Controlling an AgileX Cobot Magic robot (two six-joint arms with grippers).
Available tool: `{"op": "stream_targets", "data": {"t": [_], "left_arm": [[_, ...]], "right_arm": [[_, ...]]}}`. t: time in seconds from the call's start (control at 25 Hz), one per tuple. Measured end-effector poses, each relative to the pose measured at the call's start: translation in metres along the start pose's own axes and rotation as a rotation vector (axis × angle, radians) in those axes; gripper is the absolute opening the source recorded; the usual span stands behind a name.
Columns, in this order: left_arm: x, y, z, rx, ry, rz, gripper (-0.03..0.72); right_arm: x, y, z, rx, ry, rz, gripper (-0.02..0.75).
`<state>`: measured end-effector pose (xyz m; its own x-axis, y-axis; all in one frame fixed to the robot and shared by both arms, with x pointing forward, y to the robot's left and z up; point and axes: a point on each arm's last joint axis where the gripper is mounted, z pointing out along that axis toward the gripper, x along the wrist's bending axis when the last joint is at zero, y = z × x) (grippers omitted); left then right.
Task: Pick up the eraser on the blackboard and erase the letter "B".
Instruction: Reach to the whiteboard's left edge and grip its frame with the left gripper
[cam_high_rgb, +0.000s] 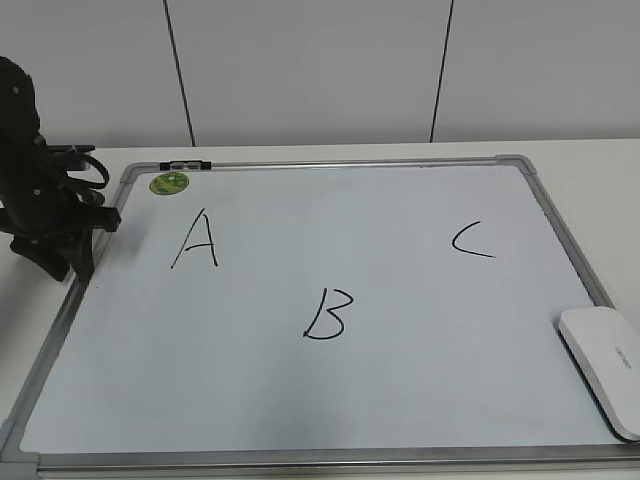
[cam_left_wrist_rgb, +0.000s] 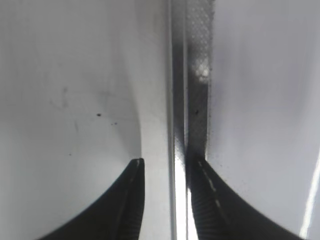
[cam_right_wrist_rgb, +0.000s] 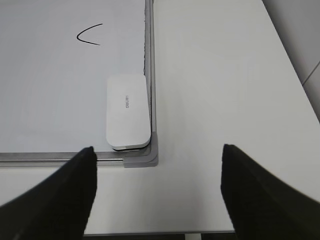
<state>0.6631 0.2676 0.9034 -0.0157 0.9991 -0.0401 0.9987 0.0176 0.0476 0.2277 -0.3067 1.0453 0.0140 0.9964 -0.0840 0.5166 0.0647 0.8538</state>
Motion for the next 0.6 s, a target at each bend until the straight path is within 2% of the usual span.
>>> {"op": "stream_targets", "data": {"t": [0.12, 0.36, 0.6], "left_arm": [[0.0000, 0.0000, 0.0003, 0.001, 0.000, 0.000, 0.229], [-0.0006, 0.0003, 0.0006, 0.001, -0.007, -0.006, 0.051], [-0.0010, 0.0005, 0.0006, -0.001, -0.011, -0.015, 0.034]], "right_arm": [[0.0000, 0.0000, 0.0000, 0.000, 0.000, 0.000, 0.573], [0.0000, 0.0000, 0.0000, 0.000, 0.000, 0.000, 0.573], [0.0000, 0.0000, 0.0000, 0.000, 0.000, 0.000, 0.573]]}}
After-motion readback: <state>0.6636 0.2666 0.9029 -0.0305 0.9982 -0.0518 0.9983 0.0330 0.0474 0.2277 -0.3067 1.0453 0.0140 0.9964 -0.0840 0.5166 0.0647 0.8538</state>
